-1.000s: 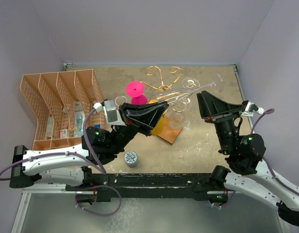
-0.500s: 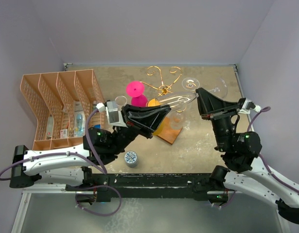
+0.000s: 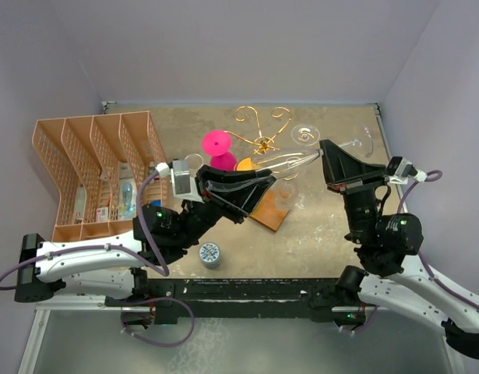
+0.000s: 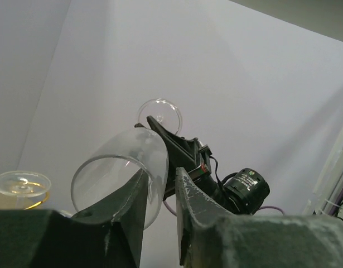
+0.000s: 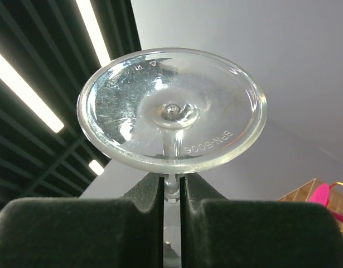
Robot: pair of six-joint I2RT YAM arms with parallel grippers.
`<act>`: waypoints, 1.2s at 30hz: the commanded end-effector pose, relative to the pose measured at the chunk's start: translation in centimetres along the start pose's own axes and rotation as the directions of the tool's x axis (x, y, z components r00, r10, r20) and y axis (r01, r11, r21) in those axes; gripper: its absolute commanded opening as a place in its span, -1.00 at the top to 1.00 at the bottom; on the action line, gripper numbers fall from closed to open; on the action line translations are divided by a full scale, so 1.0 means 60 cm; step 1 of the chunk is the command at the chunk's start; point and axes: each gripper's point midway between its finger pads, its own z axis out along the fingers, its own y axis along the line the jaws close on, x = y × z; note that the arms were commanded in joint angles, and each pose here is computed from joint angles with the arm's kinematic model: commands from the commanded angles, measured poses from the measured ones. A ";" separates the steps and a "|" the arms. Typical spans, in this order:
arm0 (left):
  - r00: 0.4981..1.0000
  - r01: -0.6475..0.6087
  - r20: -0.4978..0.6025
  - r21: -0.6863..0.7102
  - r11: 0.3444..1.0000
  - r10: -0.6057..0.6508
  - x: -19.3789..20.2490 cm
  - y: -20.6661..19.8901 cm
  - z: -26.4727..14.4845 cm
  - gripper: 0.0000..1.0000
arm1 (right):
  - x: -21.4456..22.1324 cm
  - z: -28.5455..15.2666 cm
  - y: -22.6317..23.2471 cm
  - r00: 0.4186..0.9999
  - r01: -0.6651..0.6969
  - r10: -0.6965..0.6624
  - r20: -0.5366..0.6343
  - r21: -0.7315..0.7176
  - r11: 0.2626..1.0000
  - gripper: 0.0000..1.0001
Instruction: Place the wine glass upside down on the wine glass rack
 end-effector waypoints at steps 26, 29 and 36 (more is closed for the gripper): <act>0.936 0.096 -0.283 -0.366 0.926 -0.209 -0.073 0.039 -0.081 0.09 | 0.045 -0.052 0.077 0.575 0.670 -0.788 -0.221 -0.425 0.609 1.00; 0.920 0.143 -0.296 -0.351 0.925 -0.255 -0.062 0.021 -0.060 0.09 | 0.061 -0.070 0.067 0.505 0.671 -0.829 -0.239 -0.496 0.551 1.00; 0.890 0.256 -0.294 -0.308 0.916 -0.347 -0.048 -0.016 -0.019 0.16 | 0.107 -0.090 0.038 0.375 0.640 -0.888 -0.265 -0.620 0.455 1.00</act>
